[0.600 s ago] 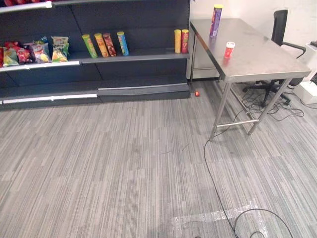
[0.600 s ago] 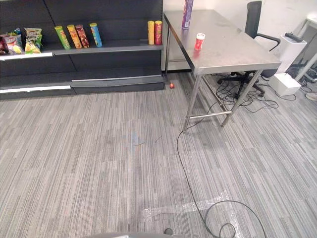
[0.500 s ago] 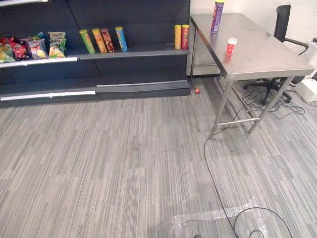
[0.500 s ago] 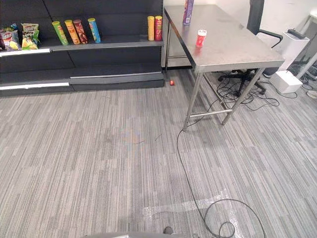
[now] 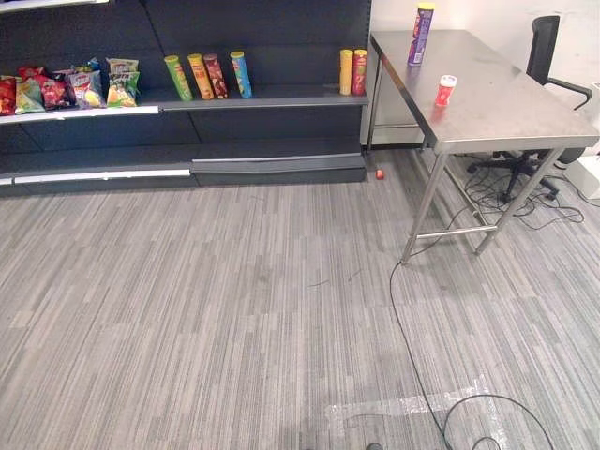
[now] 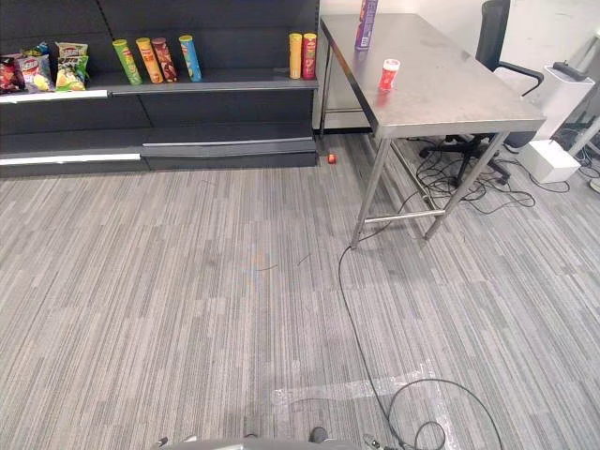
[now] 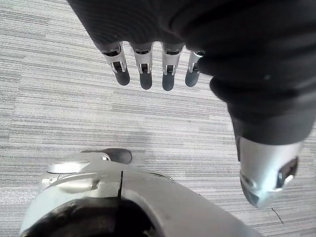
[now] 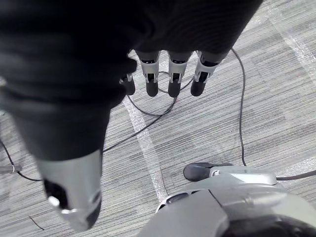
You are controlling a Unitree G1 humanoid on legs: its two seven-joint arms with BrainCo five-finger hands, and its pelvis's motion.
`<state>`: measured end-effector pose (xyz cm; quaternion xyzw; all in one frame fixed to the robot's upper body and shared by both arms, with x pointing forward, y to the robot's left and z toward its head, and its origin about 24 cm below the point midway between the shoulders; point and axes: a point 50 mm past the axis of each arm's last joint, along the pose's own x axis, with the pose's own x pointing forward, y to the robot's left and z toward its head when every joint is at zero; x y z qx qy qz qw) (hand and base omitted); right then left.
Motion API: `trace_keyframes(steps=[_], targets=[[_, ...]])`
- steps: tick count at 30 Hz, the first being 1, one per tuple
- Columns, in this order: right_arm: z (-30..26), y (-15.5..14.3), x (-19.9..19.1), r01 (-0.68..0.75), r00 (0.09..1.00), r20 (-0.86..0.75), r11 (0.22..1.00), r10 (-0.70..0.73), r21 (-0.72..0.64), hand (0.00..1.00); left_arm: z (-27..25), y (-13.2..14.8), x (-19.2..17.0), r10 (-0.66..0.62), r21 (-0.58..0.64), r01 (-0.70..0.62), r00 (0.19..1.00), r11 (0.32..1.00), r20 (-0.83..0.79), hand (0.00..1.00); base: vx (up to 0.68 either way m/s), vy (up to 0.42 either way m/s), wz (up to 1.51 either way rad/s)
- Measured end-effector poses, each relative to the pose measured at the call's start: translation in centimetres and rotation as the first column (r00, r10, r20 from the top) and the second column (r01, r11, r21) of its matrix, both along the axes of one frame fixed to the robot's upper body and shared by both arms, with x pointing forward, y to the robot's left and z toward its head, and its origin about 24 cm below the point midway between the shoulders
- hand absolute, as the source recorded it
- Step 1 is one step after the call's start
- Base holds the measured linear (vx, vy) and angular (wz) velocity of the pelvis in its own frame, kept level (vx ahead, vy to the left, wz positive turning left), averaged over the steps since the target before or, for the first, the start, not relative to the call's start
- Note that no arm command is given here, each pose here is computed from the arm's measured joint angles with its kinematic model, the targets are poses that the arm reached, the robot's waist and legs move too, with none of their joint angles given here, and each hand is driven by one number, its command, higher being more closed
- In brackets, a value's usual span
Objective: Put the gum and the chips on the shelf.
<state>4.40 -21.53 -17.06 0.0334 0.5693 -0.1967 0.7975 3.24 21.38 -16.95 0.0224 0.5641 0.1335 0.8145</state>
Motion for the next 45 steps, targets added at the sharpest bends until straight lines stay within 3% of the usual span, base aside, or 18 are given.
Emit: trace_keyframes(steps=[13,23,29,35,42,45], targets=[[0.0,0.1,0.5,0.048,0.999,0.02,0.999,-0.048,0.009,0.0,0.1,0.2,0.5,0.033,0.006,-0.033,0.999,0.999,0.03,0.0,0.02,-0.003,0.17],[0.3,0.5,1.8,0.13,0.987,0.088,0.991,-0.133,0.042,0.0,0.7,0.5,1.8,0.346,-0.088,-0.336,0.923,0.938,0.167,0.0,0.1,0.048,0.07],[0.2,0.9,1.9,0.122,0.989,0.082,0.991,-0.126,0.05,0.0,0.7,1.0,1.1,0.383,-0.076,-0.375,0.909,0.924,0.168,0.0,0.39,0.268,-0.56],[0.0,1.7,1.9,0.226,0.967,0.094,0.969,-0.235,0.099,0.0,0.8,1.5,1.1,0.384,-0.06,-0.379,0.907,0.923,0.173,0.0,0.49,0.243,-0.18],[0.2,0.9,2.0,0.302,0.942,0.121,0.947,-0.315,0.11,0.0,0.8,1.5,1.4,0.293,-0.047,-0.289,0.943,0.956,0.158,0.0,0.39,0.104,0.0],[0.5,0.1,2.3,0.327,0.927,0.163,0.94,-0.339,0.098,0.0,0.6,0.2,2.1,0.279,-0.084,-0.269,0.947,0.96,0.157,0.0,0.39,-0.079,0.34]])
